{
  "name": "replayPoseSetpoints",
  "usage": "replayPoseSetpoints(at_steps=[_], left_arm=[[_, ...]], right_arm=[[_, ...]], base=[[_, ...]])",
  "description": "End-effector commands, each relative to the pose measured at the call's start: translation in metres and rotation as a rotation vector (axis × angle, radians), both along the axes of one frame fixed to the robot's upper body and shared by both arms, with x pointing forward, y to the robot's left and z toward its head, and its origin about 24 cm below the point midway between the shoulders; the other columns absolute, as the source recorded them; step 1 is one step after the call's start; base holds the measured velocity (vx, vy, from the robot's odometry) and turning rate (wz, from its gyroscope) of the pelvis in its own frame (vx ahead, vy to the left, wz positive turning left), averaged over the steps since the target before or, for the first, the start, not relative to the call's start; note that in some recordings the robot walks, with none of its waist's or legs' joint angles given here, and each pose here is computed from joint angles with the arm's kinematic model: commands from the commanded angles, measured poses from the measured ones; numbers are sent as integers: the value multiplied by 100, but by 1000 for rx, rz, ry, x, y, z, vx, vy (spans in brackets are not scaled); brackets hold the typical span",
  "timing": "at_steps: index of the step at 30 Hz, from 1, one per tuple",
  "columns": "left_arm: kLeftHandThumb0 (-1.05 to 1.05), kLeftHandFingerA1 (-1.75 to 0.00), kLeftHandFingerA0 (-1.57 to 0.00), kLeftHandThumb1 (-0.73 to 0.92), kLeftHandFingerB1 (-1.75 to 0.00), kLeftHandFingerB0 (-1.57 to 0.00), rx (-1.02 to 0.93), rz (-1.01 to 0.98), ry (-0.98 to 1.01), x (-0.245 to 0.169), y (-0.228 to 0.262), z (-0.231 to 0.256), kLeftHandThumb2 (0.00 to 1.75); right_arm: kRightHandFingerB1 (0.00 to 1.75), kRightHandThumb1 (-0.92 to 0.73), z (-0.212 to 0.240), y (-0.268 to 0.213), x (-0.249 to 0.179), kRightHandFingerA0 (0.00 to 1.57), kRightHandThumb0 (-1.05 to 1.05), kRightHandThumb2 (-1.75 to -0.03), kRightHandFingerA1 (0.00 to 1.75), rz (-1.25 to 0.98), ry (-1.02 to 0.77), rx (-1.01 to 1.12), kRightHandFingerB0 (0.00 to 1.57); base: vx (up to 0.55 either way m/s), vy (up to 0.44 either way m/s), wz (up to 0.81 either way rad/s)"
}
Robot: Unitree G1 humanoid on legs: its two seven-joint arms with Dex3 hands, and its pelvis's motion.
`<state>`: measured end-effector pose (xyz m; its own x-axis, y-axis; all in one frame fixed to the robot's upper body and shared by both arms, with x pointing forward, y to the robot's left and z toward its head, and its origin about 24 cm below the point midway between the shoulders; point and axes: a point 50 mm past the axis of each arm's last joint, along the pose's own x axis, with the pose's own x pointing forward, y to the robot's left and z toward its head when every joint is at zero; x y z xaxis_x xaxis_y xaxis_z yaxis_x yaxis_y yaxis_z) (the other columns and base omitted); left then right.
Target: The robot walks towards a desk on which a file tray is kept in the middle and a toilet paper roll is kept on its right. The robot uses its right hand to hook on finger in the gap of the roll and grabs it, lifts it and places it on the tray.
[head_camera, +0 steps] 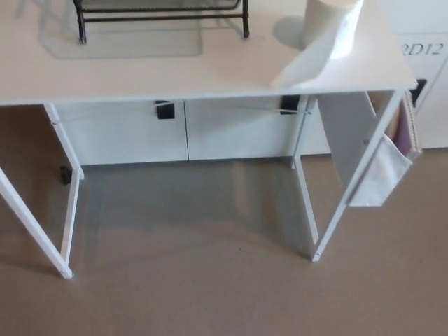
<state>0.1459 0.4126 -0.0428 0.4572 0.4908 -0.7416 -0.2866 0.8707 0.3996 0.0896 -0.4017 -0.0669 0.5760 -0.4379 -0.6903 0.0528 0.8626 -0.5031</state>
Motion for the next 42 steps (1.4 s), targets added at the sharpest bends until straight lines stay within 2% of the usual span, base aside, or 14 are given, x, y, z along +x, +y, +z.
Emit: replayPoseSetpoints(at_steps=[1, 5, 7, 9, 10, 11, 13, 14, 16, 26, 28, 30, 31, 42], left_arm=[[-102, -103, -10, 92, -43, 0, 28, -18, -38, 3, 4, 6, 85], [-103, -106, -12, 92, -41, 0, 24, -16, -41, 3, 4, 6, 83], [-104, -78, -10, 77, -51, -3, 20, -11, -41, 3, 4, 5, 132], [-103, -108, -21, 92, -50, 0, 32, -19, -36, 3, 4, 6, 84], [-104, -85, -24, 78, -50, -3, 34, -19, -35, 5, 5, 7, 133], [-104, -111, -19, 92, -51, 0, 32, -21, -41, 5, 5, 7, 84], [-103, -106, -15, 92, -52, 0, 33, -24, -44, 6, 5, 7, 85], [-104, -83, -21, 79, -50, -4, 39, -28, -38, 6, 5, 8, 133], [-103, -109, -18, 92, -54, 0, 35, -17, -42, 7, 4, 8, 86], [-103, -114, -23, 92, -49, 0, 28, -10, -44, 7, 4, 9, 85], [-104, -91, -31, 80, -49, -3, 37, -36, -39, 6, 4, 9, 135], [-104, -84, -21, 80, -49, -4, 38, -36, -35, 6, 4, 9, 135], [-104, -116, -27, 92, -51, 0, 35, -27, -37, 6, 4, 9, 87], [-102, -103, -14, 92, -54, 0, 21, -8, -48, 4, 3, 7, 87]], right_arm=[[27, -55, 7, -8, -1, 9, -84, -90, 12, 35, 23, -56, 7], [35, -49, 6, -7, 0, 3, -74, -90, 31, -7, 0, -9, 0], [31, -50, 6, -8, 1, 5, -78, -88, 23, -6, 2, -16, 4], [34, -61, 6, -7, 1, 0, -69, -59, 30, -47, -41, 8, 7], [36, -46, 5, -6, 2, 0, -70, -87, 21, -64, -59, 24, 4], [33, -46, 5, -5, 2, 0, -69, -88, 27, -60, -63, 27, 2], [36, -58, 5, -5, 2, 0, -67, -57, 40, -101, -100, 48, 9], [38, -47, 5, -5, 3, 0, -77, -86, 39, -64, -61, 4, 9], [52, -36, 6, -5, 3, 0, -39, -96, 53, -25, -42, -44, 0], [43, -46, 6, -7, 1, 1, -72, -86, 26, -85, -61, 66, 5], [40, -49, 5, -6, 1, 6, -77, -89, 21, -64, -39, 19, 3], [41, -45, 5, -6, 1, 0, -70, -87, 24, -74, -65, 50, 6], [43, -45, 6, -6, 1, 1, -70, -86, 35, -75, -61, 45, 1], [37, -57, 7, -7, 3, 0, -69, -58, 45, -109, -109, 99, 8]], base=[[201, -64, 11], [231, -114, 10], [252, -335, 34], [240, -237, -4], [217, -124, 3], [181, -85, -7], [139, -9, -12], [122, 71, -10], [131, 133, -19], [210, 201, -7], [120, 113, 5], [106, 101, 12], [102, 65, 13], [52, -18, 4]])
